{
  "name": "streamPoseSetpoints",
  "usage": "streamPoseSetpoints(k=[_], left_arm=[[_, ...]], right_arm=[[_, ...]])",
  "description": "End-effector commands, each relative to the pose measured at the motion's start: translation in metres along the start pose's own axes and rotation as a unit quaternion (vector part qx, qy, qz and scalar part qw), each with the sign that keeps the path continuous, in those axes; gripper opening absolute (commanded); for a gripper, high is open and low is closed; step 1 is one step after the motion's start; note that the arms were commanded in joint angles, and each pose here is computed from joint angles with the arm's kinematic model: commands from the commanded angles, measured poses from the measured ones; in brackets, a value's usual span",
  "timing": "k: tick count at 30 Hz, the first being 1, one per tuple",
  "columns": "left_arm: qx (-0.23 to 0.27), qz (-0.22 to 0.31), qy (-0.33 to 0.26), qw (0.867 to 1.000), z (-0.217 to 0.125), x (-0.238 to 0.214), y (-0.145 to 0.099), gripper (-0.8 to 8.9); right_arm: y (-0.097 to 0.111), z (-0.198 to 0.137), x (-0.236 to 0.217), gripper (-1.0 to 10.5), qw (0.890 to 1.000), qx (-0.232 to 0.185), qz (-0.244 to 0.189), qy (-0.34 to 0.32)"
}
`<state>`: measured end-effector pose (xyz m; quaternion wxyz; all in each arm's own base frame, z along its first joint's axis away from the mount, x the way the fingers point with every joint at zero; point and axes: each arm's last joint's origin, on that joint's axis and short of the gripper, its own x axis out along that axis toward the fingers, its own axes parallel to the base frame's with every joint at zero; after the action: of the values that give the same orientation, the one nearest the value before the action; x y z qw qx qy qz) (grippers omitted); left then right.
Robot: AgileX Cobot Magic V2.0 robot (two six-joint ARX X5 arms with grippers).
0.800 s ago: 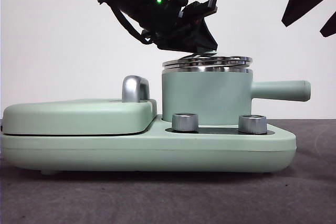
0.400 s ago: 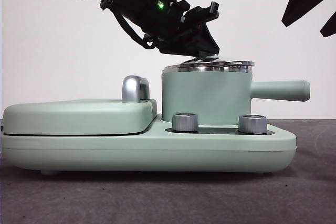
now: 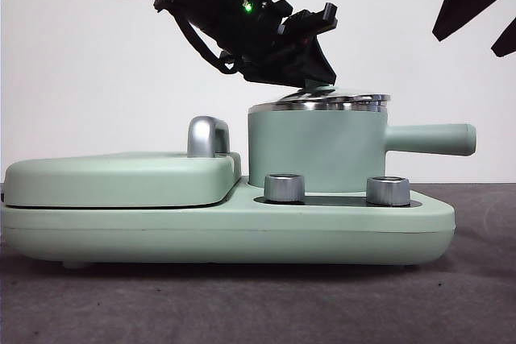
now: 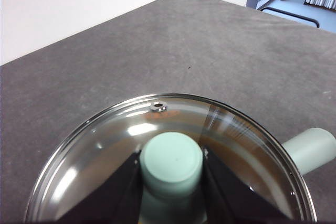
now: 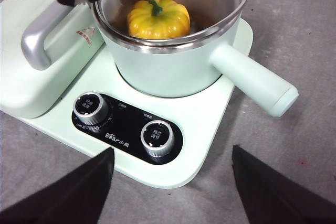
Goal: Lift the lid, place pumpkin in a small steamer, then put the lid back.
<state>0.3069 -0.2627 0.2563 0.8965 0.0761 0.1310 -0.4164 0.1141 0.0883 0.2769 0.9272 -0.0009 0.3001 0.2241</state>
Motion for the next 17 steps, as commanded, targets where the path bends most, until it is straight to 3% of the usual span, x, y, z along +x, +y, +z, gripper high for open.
streamPoseSetpoints(k=[1,17], left_arm=[[0.023,0.007,-0.001,1.0,0.007,-0.002,-0.001,0.16],[0.028,0.013,-0.038,0.999,0.02,-0.005,-0.001,0.16]], right_arm=[[0.001,0.001,0.001,3.5,1.0,0.003,0.001,0.0],[0.001,0.0,0.001,3.5,1.0,0.003,0.0,0.003]])
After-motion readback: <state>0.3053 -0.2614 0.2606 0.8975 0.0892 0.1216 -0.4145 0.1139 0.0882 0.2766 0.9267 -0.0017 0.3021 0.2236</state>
